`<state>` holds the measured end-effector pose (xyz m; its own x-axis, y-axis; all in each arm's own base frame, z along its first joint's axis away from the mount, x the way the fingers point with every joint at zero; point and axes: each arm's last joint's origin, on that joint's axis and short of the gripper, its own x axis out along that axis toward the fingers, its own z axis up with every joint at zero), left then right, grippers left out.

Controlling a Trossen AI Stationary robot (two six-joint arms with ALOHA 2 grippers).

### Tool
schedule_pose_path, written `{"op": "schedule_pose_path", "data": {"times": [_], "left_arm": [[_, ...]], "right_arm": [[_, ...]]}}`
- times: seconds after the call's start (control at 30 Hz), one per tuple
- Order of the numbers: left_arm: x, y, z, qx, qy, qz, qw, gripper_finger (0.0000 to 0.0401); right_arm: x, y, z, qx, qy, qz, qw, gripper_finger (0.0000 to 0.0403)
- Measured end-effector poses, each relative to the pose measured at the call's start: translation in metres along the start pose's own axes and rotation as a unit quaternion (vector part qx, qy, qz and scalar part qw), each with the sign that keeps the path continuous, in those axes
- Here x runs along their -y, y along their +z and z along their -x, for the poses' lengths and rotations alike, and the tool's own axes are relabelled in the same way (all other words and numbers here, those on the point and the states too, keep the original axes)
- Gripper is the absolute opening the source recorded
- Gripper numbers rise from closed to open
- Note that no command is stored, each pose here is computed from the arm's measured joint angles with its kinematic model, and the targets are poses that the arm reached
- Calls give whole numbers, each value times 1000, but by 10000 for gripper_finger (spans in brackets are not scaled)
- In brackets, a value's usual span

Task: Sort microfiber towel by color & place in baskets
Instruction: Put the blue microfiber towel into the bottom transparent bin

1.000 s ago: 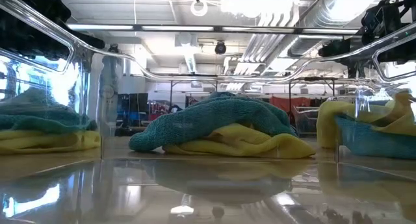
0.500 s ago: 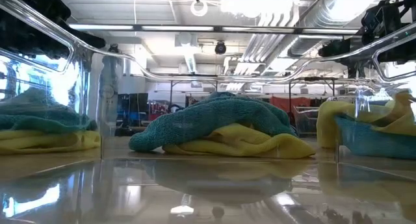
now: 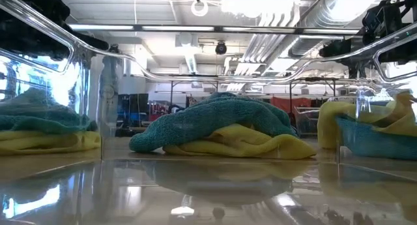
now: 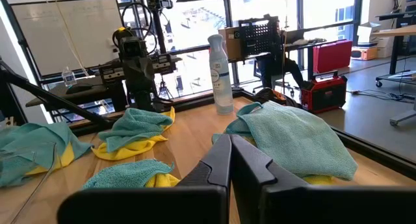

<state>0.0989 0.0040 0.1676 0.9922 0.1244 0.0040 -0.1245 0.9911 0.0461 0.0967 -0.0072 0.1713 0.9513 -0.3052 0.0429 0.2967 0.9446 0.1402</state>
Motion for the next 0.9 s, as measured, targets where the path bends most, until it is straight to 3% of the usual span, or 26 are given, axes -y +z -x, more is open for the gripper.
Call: {"op": "schedule_pose_path", "data": {"times": [0.27,0.5,0.67,0.77,0.9], "left_arm": [[0,0,0,0,3,-48,999,0],[-3,3,0,-4,53,-22,998,0],[-6,23,0,-30,87,-13,996,0],[-7,41,-3,-61,87,-3,994,0],[-5,56,-15,-170,85,13,982,0]], "right_arm": [[0,0,0,0,0,0,1000,0],[0,0,0,0,0,0,1000,0],[0,0,0,0,0,0,1000,0],[0,0,0,0,0,0,1000,0],[0,0,0,0,0,0,1000,0]]}}
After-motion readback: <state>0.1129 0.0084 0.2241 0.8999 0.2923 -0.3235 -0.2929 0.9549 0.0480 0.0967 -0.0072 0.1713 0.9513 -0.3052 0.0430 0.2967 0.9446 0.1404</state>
